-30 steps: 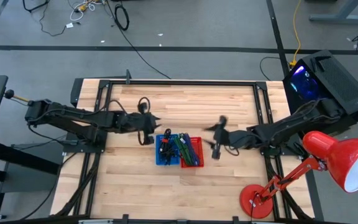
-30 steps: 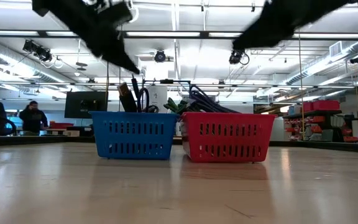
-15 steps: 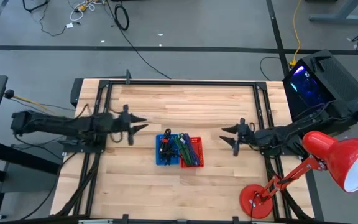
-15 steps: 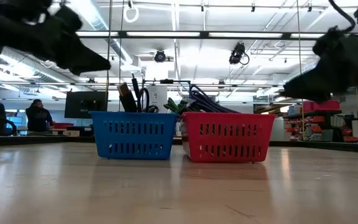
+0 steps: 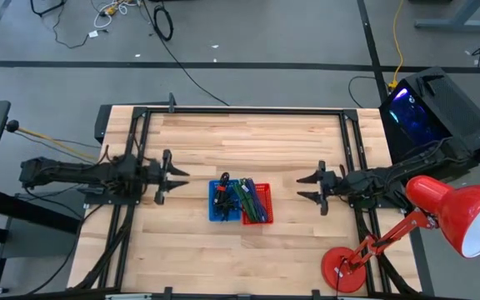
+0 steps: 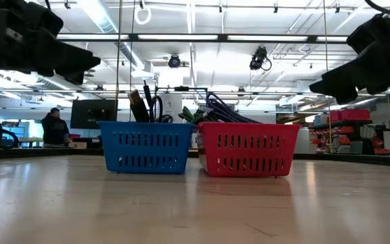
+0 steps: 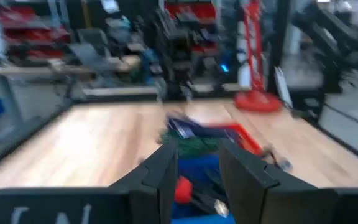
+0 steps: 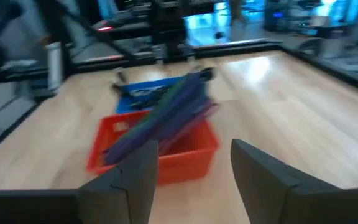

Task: Pick & Place USB Port
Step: Return to Home Position

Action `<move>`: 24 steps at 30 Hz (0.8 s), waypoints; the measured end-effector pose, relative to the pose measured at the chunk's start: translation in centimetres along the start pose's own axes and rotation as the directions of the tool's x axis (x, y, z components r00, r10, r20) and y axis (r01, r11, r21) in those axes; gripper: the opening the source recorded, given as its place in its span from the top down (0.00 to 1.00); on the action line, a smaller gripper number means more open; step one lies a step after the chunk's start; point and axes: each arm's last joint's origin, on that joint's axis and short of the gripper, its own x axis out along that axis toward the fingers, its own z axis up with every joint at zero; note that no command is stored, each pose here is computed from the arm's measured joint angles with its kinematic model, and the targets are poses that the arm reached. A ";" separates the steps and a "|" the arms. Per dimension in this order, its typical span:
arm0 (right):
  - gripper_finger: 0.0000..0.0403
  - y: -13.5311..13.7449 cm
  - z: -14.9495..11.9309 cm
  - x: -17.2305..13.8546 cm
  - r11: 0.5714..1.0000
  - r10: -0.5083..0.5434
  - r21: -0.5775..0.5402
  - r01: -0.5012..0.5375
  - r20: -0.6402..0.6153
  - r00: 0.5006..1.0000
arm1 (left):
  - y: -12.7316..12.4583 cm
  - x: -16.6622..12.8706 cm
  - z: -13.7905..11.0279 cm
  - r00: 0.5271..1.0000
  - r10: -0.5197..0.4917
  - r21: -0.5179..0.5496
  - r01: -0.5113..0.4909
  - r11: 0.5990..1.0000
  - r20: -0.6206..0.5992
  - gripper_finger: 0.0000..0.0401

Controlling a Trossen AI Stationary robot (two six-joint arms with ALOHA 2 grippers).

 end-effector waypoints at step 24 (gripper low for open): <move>0.49 0.2 0.9 -0.1 0.985 0.018 0.172 -0.033 0.086 0.996 | 0.0 0.0 -0.1 1.000 -0.007 -0.190 0.005 0.982 -0.013 0.70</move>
